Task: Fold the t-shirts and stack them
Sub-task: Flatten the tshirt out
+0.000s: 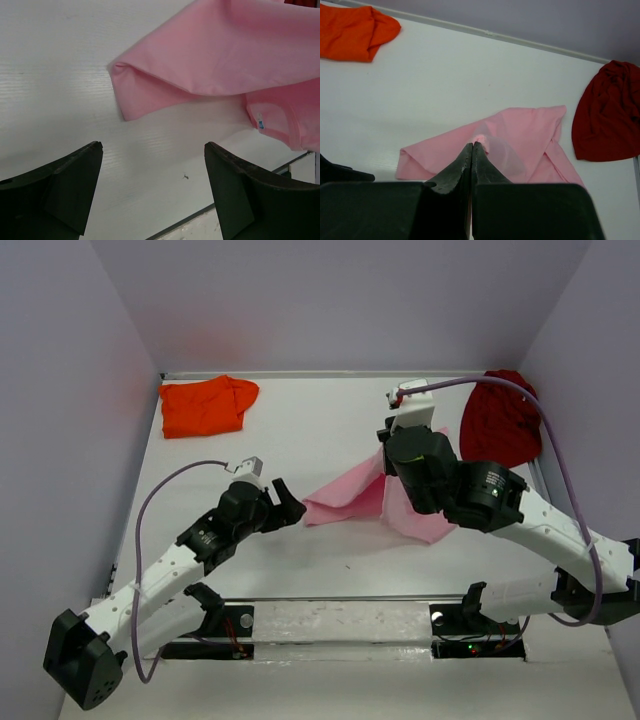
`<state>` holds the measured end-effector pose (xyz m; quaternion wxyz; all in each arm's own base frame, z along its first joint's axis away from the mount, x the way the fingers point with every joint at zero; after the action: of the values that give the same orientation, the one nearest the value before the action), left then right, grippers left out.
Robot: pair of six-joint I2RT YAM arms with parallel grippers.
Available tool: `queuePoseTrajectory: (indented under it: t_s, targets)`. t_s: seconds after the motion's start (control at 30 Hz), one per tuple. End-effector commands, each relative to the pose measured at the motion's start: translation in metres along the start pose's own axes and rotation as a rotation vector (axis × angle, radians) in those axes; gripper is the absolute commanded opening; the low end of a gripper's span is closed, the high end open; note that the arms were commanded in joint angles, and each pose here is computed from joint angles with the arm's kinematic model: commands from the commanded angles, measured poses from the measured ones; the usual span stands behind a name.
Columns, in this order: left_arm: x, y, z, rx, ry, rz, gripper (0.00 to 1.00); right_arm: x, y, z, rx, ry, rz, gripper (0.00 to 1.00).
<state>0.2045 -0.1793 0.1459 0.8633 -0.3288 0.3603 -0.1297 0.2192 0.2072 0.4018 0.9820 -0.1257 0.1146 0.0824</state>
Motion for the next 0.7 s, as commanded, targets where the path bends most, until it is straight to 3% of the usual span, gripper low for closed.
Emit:
queuePoseTrajectory:
  t_s: [0.0,0.3,0.67]
  targets:
    - [-0.007,0.017,-0.012,-0.030,0.008,0.031,0.92,-0.001,-0.009,0.011,0.046,-0.048,-0.021,0.00]
    - [0.011,0.046,-0.056,-0.093,0.081,0.057,0.91,-0.001,-0.011,0.008,0.061,-0.048,-0.019,0.00]
    - [0.037,0.052,-0.063,-0.100,0.078,0.068,0.91,-0.002,-0.011,0.003,0.063,-0.044,-0.010,0.00]
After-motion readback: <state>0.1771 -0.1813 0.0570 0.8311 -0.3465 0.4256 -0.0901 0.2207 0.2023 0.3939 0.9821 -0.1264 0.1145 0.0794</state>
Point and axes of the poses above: each gripper's point midway between its finger pads, its own x axis out along the fingers, its own y axis along the line the jaws close on, z = x × y, the point moved 3 cm from there along -x, back along the fingers, and after that the axes turned 8 degrees about -x, right-handed, at the moved point
